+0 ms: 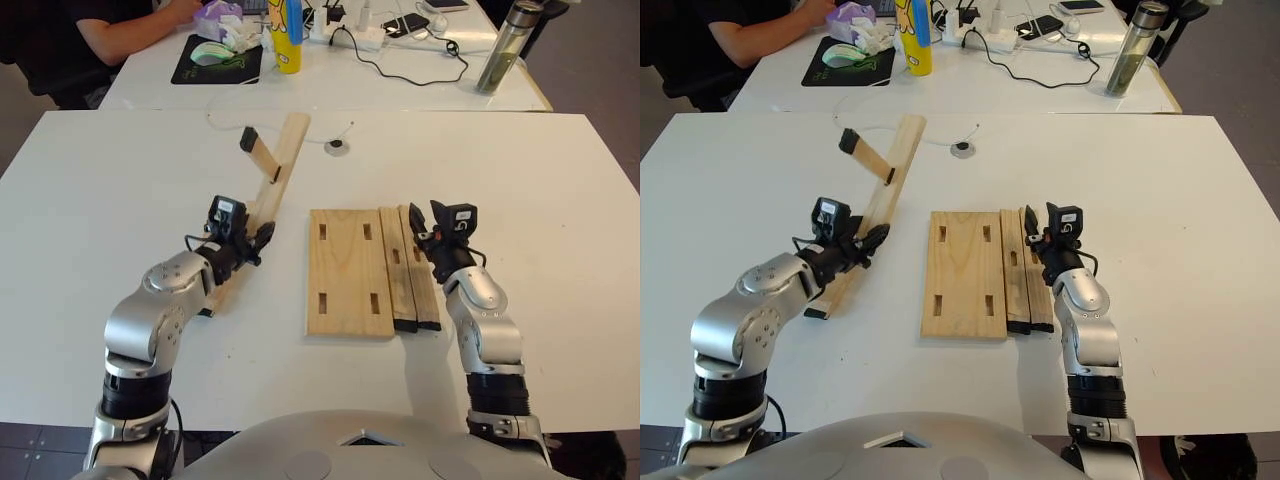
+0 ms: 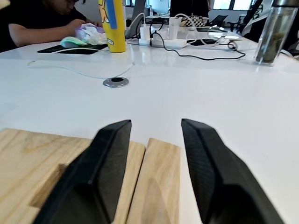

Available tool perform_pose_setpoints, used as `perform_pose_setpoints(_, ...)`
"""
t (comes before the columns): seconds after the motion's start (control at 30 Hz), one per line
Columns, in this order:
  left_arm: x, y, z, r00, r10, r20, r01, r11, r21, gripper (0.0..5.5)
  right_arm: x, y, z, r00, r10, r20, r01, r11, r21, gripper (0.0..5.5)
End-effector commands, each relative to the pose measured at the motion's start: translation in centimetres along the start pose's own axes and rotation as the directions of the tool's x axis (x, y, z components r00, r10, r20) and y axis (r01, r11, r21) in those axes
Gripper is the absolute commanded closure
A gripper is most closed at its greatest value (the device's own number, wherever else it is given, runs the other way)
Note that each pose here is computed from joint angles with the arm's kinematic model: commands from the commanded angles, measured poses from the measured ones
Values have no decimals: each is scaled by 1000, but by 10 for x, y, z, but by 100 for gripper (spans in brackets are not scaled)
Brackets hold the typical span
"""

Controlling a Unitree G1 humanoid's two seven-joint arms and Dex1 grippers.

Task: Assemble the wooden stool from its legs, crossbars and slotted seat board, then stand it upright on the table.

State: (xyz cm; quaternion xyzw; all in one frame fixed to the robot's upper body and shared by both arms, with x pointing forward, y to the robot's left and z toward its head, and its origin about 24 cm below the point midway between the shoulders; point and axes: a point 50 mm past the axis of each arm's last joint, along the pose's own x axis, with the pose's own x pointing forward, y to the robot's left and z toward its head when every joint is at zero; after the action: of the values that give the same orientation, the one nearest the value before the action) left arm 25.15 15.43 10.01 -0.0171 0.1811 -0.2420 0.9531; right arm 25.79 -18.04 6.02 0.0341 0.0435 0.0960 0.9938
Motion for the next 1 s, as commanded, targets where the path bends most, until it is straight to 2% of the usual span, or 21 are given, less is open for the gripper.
perform_pose_setpoints(0.03, 12, 9, 30, 970, -226, 87, 233, 969, -82, 338, 11, 0, 38, 978, 174, 114, -191, 968, 161, 353)
perform_pose_setpoints(0.1, 13, 18, 45, 932, -339, 131, 355, 926, -125, 338, 14, -3, 54, 960, 244, 139, -273, 930, 248, 353)
perform_pose_setpoints(0.17, 14, 28, 56, 897, -416, 147, 435, 889, -142, 338, 13, -4, 70, 925, 329, 191, -375, 871, 318, 326)
perform_pose_setpoints(0.3, 10, 28, 68, 765, -623, 163, 644, 735, -211, 338, 6, 2, 99, 775, 515, 367, -632, 599, 492, 263)
perform_pose_setpoints(0.47, 4, 19, 68, 635, -762, 124, 763, 594, -256, 338, 1, 10, 116, 658, 612, 439, -736, 399, 548, 178)
perform_pose_setpoints(0.63, -1, 5, 67, 536, -840, 83, 823, 498, -273, 338, 1, 16, 111, 650, 641, 407, -728, 373, 575, 113)
perform_pose_setpoints(0.7, -3, 0, 67, 500, -863, 68, 840, 464, -282, 338, 3, 18, 107, 669, 646, 368, -712, 416, 566, 93)
perform_pose_setpoints(0.9, -6, -6, 66, 439, -898, 25, 862, 413, -294, 338, -2, 24, 106, 606, 691, 394, -748, 327, 577, 93)
perform_pose_setpoints(1.0, -9, -5, 67, 424, -906, 19, 866, 399, -301, 338, -5, 21, 106, 578, 710, 403, -760, 287, 583, 143)
